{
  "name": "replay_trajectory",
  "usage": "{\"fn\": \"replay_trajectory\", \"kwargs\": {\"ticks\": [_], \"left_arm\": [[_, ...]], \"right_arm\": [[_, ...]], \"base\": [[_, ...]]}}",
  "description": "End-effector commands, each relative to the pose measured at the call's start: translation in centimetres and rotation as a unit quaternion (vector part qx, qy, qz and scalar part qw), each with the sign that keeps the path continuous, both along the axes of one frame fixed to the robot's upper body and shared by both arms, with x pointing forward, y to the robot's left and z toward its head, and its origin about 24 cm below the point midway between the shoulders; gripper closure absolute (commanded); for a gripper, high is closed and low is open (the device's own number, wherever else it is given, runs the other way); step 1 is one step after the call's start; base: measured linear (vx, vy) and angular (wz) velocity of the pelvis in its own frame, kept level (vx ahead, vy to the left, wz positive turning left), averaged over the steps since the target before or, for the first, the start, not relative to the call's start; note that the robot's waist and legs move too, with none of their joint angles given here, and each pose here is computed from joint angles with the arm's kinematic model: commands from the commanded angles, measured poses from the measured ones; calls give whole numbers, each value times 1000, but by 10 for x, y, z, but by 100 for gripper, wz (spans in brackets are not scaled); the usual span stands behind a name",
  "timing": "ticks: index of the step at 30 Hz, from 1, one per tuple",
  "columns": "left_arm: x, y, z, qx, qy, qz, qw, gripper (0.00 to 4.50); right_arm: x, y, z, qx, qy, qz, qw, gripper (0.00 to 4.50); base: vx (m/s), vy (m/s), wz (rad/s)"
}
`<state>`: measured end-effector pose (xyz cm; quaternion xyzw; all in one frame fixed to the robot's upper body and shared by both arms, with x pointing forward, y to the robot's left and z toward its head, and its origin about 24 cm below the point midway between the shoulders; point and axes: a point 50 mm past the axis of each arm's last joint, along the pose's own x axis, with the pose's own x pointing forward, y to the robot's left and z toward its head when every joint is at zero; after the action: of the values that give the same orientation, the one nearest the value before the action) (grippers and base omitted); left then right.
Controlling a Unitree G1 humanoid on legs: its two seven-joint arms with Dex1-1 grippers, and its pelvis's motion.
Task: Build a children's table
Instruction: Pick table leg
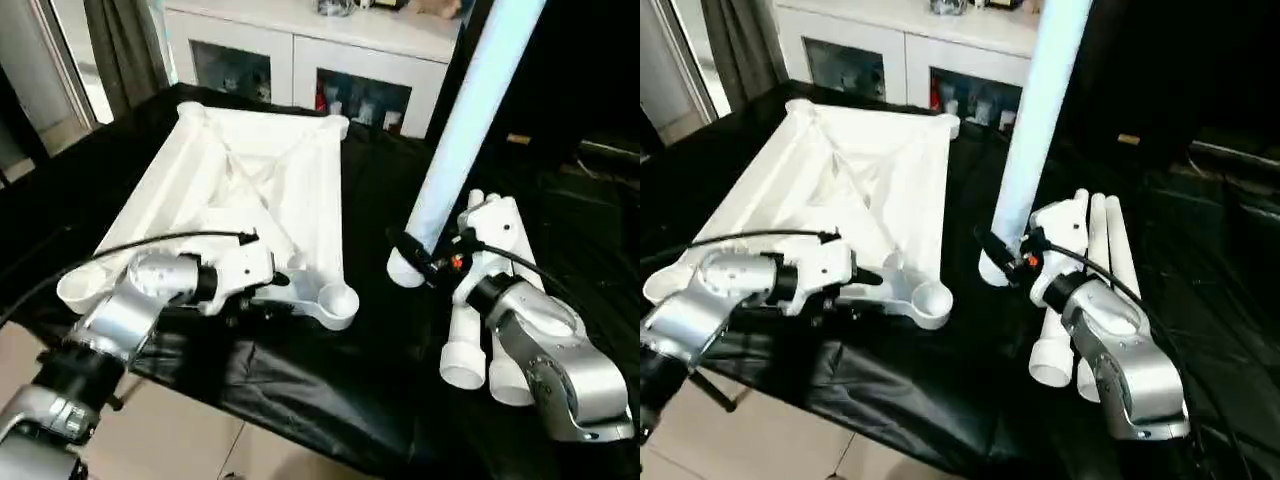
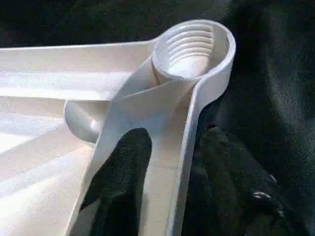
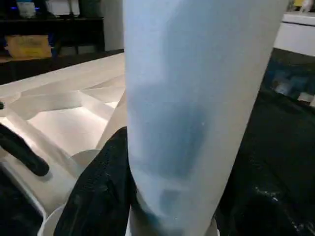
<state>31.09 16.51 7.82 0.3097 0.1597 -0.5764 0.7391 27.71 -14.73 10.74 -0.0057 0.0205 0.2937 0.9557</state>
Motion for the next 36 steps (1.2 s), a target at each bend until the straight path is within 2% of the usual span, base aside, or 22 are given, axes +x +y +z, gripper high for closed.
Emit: {"fn": "replay_trajectory", "kwargs": {"ticks": [1,2,7,13,16,17,26,30,33,36], "left_arm": [[2,-1,1,11,5,-19,1000,267],[3,0,1,14,13,-22,1000,287],[9,6,1,38,31,-37,998,312],[14,8,0,53,35,-43,997,365],[16,7,-1,56,38,-46,997,376],[17,7,-2,57,39,-47,997,399],[22,7,-5,72,45,-57,995,446],[22,5,-1,46,48,-54,996,448],[20,-5,8,-26,56,-42,997,448],[17,-13,8,-51,54,-38,997,450]], "right_arm": [[0,-2,2,-9,-4,4,1000,261],[-1,-2,1,-10,-3,6,1000,261],[-2,-3,0,-15,-1,10,1000,261],[-4,-2,1,-17,-1,13,1000,261],[-5,-1,0,-21,0,15,1000,261],[-6,-1,0,-22,1,15,1000,261],[-5,-3,0,-25,0,12,1000,261],[-5,-2,1,-21,-1,13,1000,261],[-3,2,-1,-2,11,20,1000,261],[-1,4,-4,7,24,24,999,261]], "base": [[0,0,0],[0,0,0],[0,0,0],[0,0,0],[0,0,0],[0,0,0],[0,0,0],[0,0,0],[0,0,0],[0,0,0]]}}
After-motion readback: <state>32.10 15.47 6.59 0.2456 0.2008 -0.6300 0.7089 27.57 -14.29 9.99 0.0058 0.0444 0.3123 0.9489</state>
